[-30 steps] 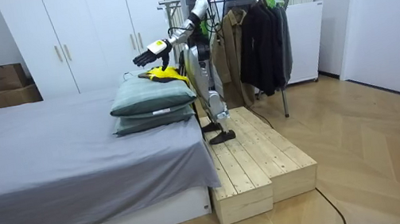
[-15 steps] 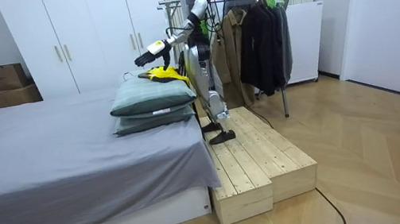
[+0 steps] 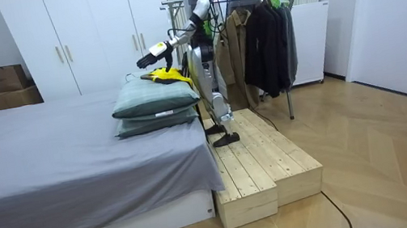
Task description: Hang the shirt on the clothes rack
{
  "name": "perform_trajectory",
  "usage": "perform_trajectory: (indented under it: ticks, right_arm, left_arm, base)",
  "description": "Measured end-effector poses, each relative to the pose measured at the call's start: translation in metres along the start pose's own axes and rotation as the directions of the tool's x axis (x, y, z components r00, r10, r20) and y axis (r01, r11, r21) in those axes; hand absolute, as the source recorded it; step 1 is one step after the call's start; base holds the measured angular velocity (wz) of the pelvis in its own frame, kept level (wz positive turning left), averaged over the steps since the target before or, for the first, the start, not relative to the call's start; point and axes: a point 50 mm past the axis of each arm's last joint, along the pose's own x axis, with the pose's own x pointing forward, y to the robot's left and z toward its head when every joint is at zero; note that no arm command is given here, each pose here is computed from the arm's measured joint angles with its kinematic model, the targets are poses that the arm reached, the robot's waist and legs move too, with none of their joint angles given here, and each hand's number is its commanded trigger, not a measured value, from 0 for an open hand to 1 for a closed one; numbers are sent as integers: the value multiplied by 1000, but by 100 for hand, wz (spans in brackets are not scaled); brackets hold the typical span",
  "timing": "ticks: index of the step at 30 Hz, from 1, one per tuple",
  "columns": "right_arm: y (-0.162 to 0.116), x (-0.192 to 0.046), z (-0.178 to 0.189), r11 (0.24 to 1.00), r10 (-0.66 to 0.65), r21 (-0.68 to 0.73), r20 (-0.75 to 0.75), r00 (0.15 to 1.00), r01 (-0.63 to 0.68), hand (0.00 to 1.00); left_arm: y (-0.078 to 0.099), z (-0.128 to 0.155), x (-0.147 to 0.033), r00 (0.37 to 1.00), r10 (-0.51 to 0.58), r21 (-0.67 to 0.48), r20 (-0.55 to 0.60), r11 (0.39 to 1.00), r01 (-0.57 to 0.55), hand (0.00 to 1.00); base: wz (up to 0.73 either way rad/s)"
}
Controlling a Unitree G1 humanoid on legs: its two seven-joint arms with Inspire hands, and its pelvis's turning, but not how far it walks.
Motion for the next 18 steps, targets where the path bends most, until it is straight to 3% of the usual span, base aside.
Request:
perform_trajectory:
  ticks: [18]
  right_arm:
    - [3, 1, 3, 1000, 27, -6, 8, 1000, -27, 0]
  left_arm:
    - [23, 17, 12, 992, 88, 29, 92, 995, -91, 0]
  base:
    - [0]
